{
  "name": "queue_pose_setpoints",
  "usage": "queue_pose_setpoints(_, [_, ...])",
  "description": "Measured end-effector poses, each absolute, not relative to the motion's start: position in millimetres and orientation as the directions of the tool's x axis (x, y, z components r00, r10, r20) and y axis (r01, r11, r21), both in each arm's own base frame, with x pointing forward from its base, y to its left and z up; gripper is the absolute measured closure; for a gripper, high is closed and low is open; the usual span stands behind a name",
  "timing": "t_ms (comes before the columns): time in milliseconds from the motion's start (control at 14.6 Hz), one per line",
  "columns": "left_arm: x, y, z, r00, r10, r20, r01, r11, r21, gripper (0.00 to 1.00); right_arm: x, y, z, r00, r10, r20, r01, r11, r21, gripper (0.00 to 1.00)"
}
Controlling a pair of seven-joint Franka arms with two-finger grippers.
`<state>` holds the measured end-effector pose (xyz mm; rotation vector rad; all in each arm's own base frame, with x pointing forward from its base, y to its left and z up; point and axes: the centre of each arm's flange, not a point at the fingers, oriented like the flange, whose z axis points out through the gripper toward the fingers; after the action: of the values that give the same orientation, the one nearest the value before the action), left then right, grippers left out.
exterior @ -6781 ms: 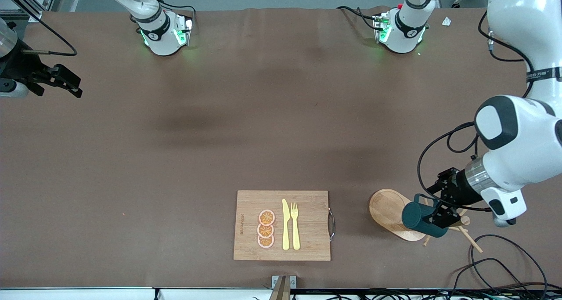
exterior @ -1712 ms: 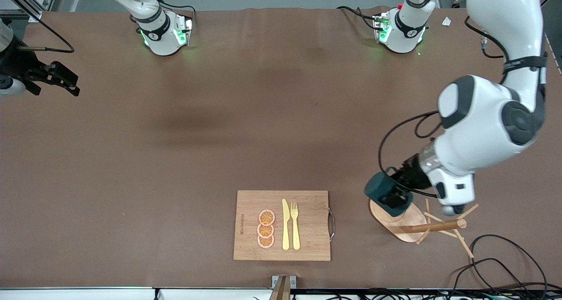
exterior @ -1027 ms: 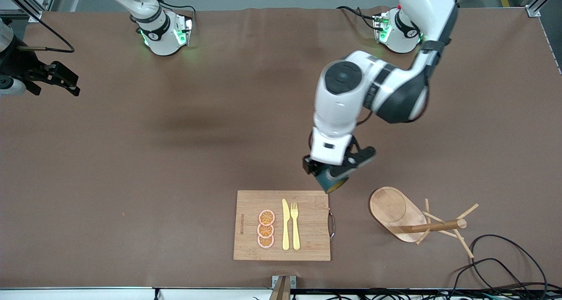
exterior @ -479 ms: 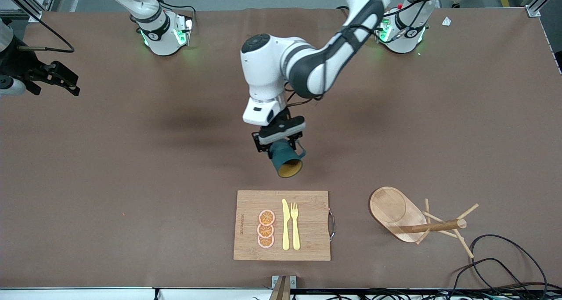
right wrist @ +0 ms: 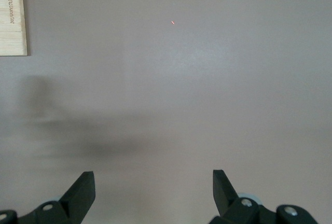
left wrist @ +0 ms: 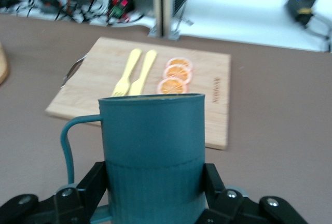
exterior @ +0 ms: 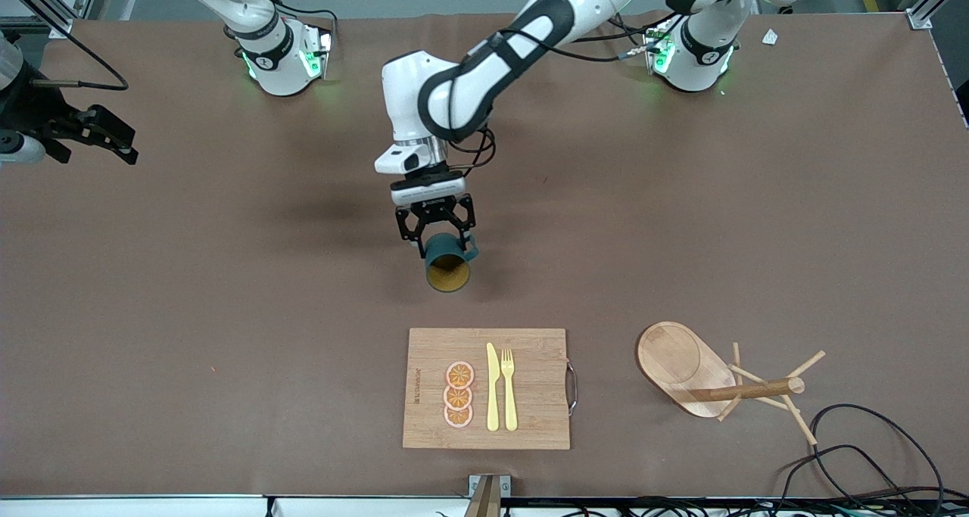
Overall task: Transfer cup from left to right arm and place
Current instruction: 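Carry the teal mug toward the table middle with the left gripper, then set the mug upright on the table and raise the left gripper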
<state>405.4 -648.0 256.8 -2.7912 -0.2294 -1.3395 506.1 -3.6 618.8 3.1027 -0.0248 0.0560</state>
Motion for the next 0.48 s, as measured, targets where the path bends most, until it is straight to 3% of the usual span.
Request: queue_pose_setpoints(479, [346.0,-673.6,157.0,0.378,0.004,0.926,-0.085,-0.996,0.039,0.19,506.0,-3.9,618.6,0.999,-0.015,0.035,-0.016,-0.999,0.038,0.0])
